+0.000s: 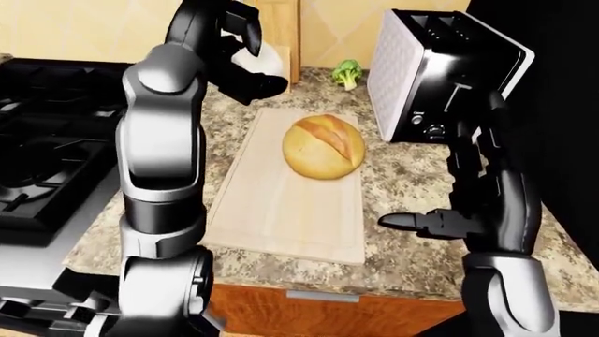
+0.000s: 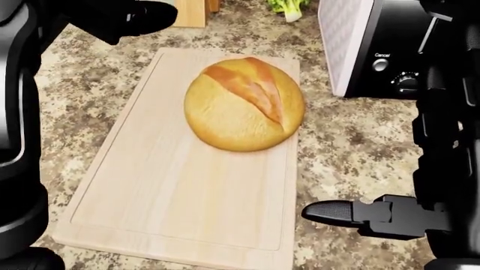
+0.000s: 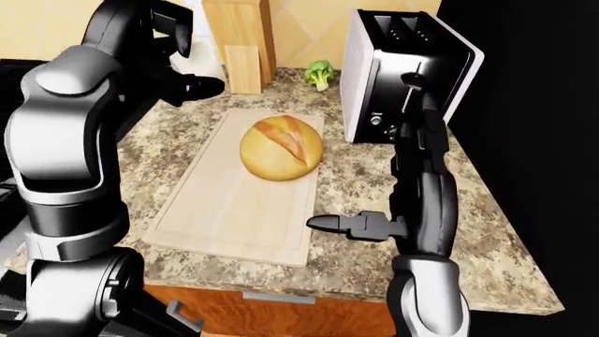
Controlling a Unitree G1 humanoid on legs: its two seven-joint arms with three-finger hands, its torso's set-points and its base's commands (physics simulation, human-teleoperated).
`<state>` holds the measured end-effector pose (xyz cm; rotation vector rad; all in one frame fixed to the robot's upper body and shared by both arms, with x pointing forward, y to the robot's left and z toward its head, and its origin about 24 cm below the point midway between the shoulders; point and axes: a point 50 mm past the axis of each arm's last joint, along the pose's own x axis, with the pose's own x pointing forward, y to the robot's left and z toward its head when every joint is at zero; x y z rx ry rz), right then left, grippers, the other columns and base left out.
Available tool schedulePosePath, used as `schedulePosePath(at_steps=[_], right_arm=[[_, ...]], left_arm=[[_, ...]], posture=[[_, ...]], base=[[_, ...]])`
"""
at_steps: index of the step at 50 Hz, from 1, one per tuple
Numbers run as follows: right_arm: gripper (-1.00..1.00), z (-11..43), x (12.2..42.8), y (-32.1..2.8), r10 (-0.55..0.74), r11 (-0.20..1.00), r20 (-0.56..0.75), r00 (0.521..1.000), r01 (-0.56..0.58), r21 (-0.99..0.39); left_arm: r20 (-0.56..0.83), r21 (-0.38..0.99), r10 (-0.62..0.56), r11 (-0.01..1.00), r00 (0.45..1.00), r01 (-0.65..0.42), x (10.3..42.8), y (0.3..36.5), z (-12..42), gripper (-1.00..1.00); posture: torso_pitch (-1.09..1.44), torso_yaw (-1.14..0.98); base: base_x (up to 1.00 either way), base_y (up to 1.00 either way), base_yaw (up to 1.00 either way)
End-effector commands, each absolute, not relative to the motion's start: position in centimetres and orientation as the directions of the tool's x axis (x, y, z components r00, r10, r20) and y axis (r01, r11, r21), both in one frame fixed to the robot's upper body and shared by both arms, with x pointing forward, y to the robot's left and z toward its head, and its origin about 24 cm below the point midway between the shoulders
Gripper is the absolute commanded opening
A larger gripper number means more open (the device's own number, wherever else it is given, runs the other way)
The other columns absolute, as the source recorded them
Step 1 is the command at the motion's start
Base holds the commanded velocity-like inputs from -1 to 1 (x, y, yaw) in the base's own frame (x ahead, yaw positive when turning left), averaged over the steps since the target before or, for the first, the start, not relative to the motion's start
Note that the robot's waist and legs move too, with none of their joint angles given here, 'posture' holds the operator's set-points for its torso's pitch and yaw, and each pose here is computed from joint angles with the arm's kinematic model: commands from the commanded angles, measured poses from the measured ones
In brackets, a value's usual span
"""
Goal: Pick up the wedge of cheese and place it on the slice of bread to prepare a simple cheese on bread dish.
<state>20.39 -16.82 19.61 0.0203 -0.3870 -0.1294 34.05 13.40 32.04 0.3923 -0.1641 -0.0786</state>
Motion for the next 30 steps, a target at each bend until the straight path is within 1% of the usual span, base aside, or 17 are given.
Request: schedulePosePath(at_steps=[1,6,14,25,30], right_arm=[[1.0,20.7,19.8,-16.7,-0.124,0.992,0.445,0.887,0.115,0.046],[1.0,20.2,20.0,-16.7,-0.126,0.992,0.44,0.889,0.116,0.05],[1.0,20.1,20.0,-16.7,-0.127,0.992,0.437,0.89,0.114,0.056],[1.0,20.4,20.1,-16.7,-0.127,0.992,0.441,0.888,0.113,0.059],[1.0,20.3,20.1,-16.8,-0.127,0.992,0.441,0.889,0.114,0.057]], left_arm=[[0.241,0.378,-0.122,0.925,0.963,0.022,33.1,12.9,34.3,-1.0],[0.246,0.387,-0.165,0.92,0.955,0.06,32.7,11.3,34.1,-1.0],[0.253,0.431,-0.247,0.895,0.936,0.12,30.8,9.2,34.6,-1.0],[0.259,0.437,-0.304,0.883,0.917,0.169,29.6,7.3,35.0,-1.0],[0.245,0.461,-0.321,0.869,0.915,0.181,29.8,6.7,34.3,-1.0]], posture=[[0.0,0.0],[0.0,0.0],[0.0,0.0],[0.0,0.0],[0.0,0.0]], base=[[0.0,0.0,0.0],[0.0,0.0,0.0],[0.0,0.0,0.0],[0.0,0.0,0.0],[0.0,0.0,0.0]])
